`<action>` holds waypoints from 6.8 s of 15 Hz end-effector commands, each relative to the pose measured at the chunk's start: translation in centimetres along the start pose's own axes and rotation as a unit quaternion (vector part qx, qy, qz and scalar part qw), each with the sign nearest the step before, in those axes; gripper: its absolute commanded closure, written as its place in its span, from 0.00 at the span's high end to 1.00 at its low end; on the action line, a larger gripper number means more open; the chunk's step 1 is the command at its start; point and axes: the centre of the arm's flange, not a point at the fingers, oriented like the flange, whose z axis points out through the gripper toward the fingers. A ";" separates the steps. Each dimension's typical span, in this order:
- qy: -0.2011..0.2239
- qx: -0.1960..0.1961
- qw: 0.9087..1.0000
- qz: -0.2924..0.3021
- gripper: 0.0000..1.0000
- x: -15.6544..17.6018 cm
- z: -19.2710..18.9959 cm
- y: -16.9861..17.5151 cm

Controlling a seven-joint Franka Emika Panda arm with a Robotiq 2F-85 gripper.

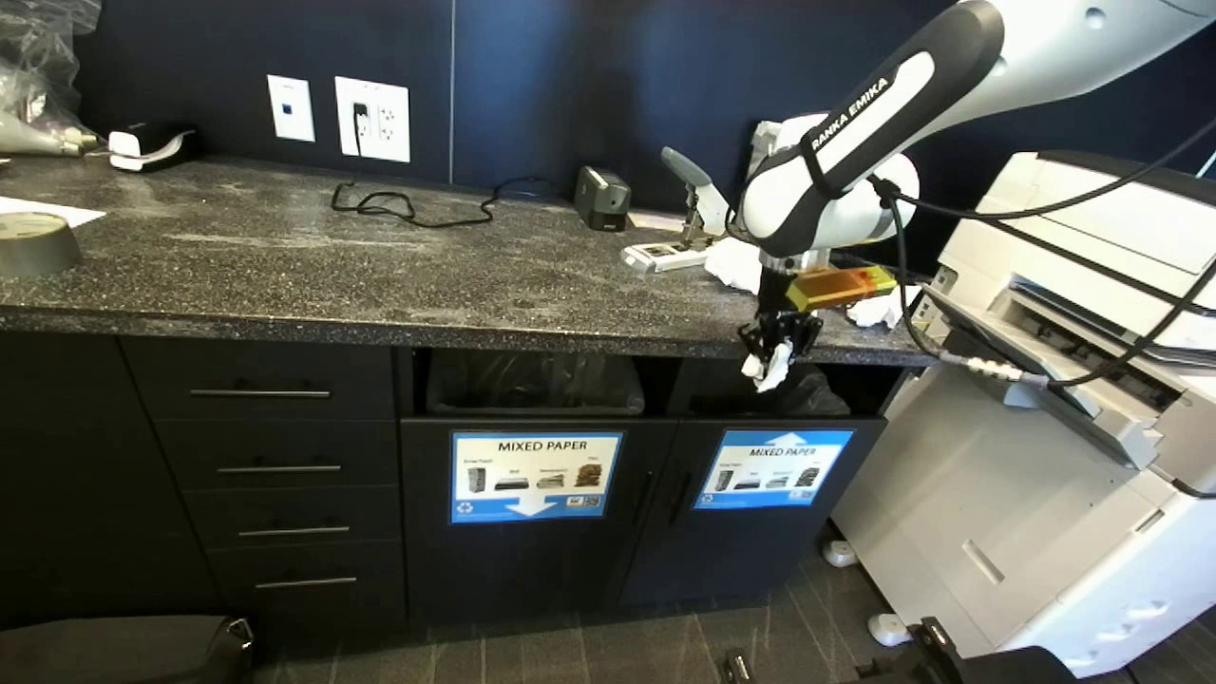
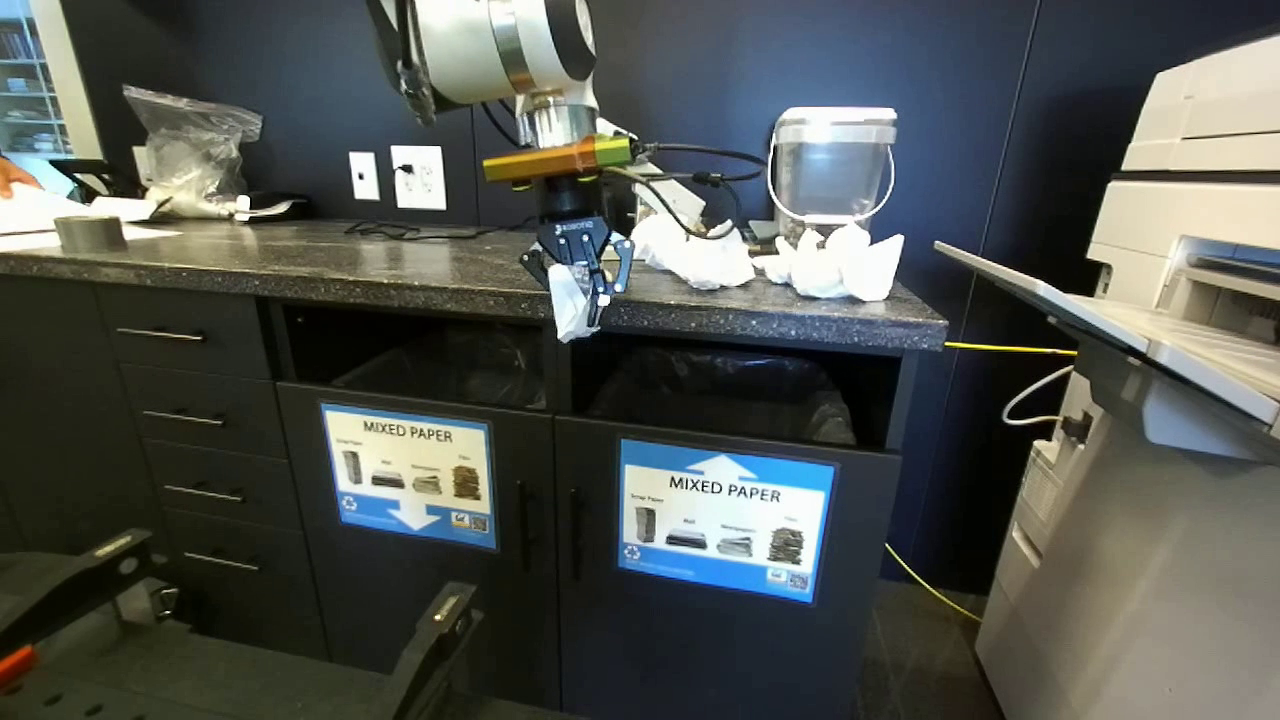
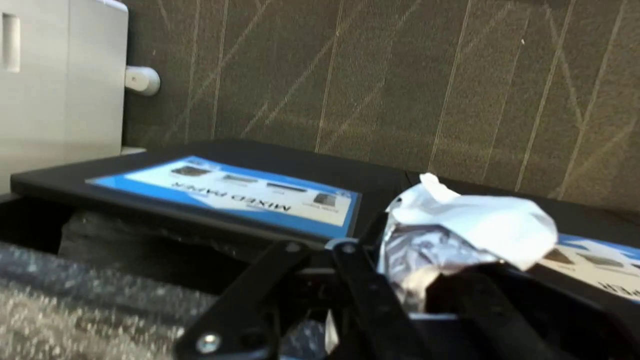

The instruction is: Put three crumpled papers inside the bin on the right

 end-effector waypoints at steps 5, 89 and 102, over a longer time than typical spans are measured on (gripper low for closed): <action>0.047 0.009 0.995 0.085 0.05 -5.8 5.3 0.0; 0.215 0.031 0.976 -0.007 1.00 -3.5 9.6 4.8; 0.183 -0.032 0.983 0.005 1.00 -2.9 -5.1 9.8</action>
